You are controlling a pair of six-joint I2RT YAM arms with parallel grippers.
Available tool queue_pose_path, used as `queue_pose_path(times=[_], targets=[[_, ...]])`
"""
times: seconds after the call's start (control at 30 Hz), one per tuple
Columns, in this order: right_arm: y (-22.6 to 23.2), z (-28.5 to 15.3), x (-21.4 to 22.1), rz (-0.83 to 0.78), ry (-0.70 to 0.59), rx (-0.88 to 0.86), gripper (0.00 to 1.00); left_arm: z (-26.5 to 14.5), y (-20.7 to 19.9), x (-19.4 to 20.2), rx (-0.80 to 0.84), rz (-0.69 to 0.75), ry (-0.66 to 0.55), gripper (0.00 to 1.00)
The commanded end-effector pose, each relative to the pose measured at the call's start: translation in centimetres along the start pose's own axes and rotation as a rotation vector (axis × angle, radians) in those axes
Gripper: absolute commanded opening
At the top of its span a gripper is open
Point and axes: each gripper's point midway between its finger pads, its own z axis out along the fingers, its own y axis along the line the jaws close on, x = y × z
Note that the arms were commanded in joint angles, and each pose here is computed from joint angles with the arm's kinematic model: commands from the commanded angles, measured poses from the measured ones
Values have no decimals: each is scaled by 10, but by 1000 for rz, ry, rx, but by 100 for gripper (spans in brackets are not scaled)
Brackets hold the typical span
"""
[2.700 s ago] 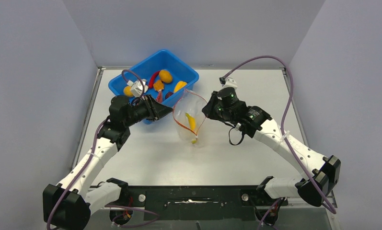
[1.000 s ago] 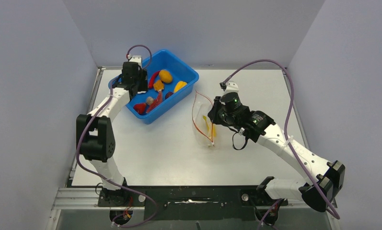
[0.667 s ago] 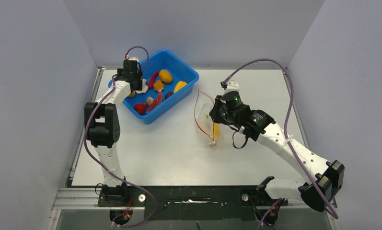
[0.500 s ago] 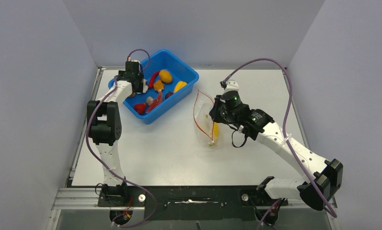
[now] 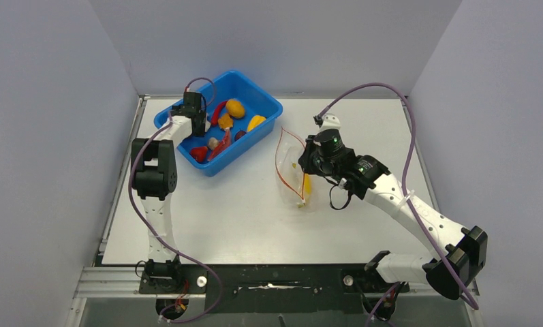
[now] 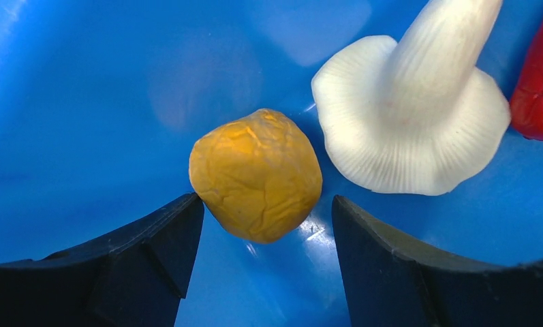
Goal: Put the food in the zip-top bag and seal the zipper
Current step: Pick up the fake fruit from the bin.
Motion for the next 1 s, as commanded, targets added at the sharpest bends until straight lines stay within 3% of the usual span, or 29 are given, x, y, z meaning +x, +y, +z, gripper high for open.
queue_pose_path(times=[0.0, 0.13, 0.33, 0.97], targets=[[2, -6, -21, 18, -74, -13, 0, -2, 12, -29, -56, -20, -70, 68], [4, -5, -24, 15, -78, -17, 0, -6, 14, -32, -63, -27, -85, 63], [4, -5, -19, 31, -74, -28, 0, -20, 13, -34, -46, -32, -121, 47], [8, -13, -7, 100, -43, -68, 0, -93, 3, -54, 108, -139, -197, 42]])
